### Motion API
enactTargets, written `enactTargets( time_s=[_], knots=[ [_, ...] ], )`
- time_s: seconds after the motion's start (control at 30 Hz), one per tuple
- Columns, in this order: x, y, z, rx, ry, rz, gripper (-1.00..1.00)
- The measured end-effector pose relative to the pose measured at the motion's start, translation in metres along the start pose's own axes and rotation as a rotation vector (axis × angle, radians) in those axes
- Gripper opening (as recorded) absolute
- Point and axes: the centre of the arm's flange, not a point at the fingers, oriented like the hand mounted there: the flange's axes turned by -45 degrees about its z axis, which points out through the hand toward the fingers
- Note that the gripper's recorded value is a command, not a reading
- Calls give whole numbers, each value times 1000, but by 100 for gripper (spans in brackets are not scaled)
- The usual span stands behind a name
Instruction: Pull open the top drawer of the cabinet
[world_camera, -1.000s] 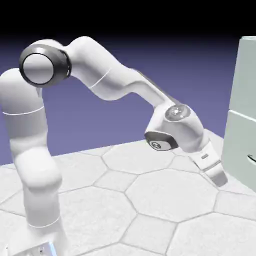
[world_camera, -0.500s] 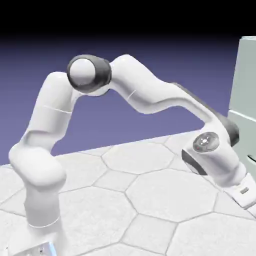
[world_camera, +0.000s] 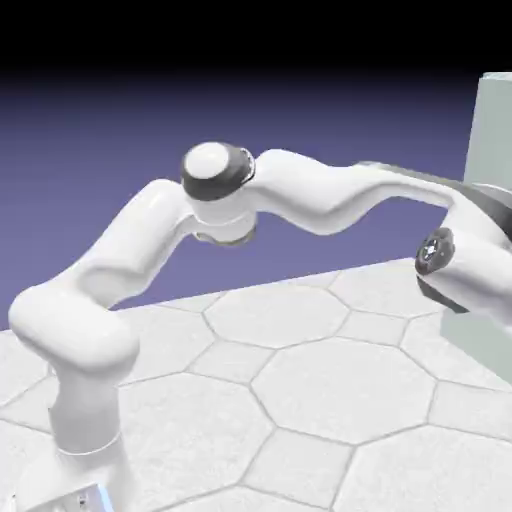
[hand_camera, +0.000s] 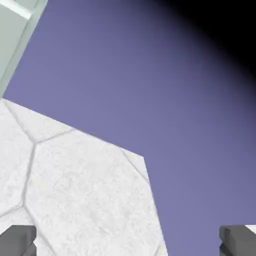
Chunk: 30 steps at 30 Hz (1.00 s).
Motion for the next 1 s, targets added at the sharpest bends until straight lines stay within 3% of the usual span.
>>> enactTargets(
  time_s=[0.23,0.5,0.93,0.97,1.0],
  knots=[
    [123,-37,-1,-98,265,-373,0],
    [265,-158,-20,-163,612,-805,0],
    [293,-162,19,-163,612,-805,0],
    [294,-163,21,-163,612,-805,-100],
    [294,-163,21,-163,612,-805,-100]
  ],
)
